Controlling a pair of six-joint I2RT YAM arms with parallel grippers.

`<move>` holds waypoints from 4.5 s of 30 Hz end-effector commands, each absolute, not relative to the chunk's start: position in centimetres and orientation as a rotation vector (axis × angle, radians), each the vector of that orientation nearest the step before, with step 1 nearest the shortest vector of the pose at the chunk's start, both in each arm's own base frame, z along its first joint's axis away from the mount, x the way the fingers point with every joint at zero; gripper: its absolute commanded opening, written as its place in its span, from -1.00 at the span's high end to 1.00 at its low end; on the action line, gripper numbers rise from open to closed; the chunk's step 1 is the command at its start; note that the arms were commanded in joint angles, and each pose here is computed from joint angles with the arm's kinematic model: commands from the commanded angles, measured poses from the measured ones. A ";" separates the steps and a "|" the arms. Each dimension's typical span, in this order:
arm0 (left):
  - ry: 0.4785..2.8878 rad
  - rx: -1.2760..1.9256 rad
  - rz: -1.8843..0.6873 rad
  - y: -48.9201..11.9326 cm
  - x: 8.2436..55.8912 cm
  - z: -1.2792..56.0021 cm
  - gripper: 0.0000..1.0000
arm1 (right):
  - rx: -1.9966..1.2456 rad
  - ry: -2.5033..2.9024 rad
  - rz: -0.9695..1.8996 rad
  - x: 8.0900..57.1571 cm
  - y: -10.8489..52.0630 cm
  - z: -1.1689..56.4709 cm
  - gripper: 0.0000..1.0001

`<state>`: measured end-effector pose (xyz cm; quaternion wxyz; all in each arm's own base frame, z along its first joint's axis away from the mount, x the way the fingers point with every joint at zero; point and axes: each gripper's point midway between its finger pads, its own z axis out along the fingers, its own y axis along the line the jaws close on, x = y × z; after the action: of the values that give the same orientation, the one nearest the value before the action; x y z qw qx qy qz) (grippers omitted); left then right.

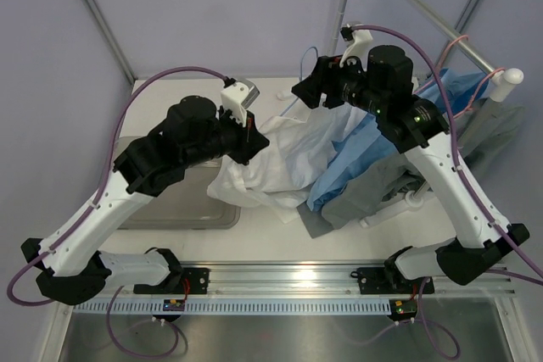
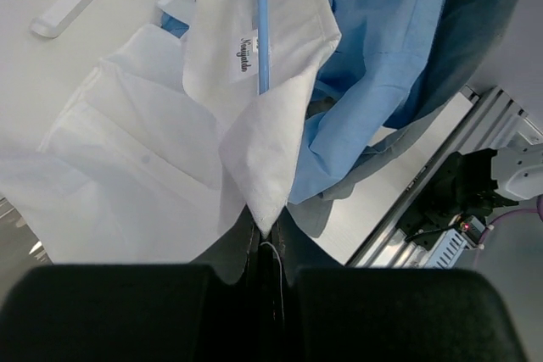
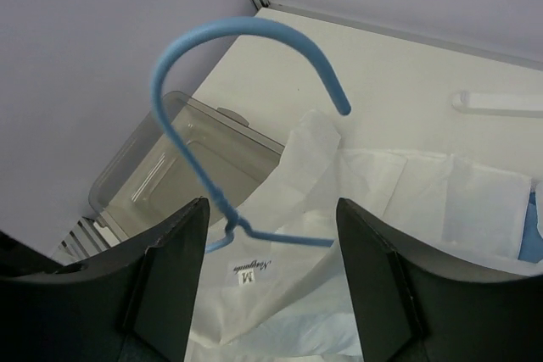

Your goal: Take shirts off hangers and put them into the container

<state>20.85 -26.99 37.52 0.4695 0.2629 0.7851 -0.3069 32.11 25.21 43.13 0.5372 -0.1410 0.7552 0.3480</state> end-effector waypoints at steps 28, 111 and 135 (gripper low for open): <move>1.838 0.672 -0.897 -28.7 19.8 40.6 1.00 | -0.377 1.668 0.781 29.9 24.9 45.4 0.03; 1.659 0.533 -0.919 -24.7 18.0 38.8 0.41 | 0.008 1.707 0.599 31.8 15.6 48.1 1.00; 1.472 0.799 -0.964 -26.5 15.9 45.3 -0.30 | -0.325 1.769 0.617 29.4 18.5 45.5 1.00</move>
<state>16.67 -25.90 43.81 0.5666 0.3190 0.6513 -0.3911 30.48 17.62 43.71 0.5675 -0.1049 0.7792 0.2446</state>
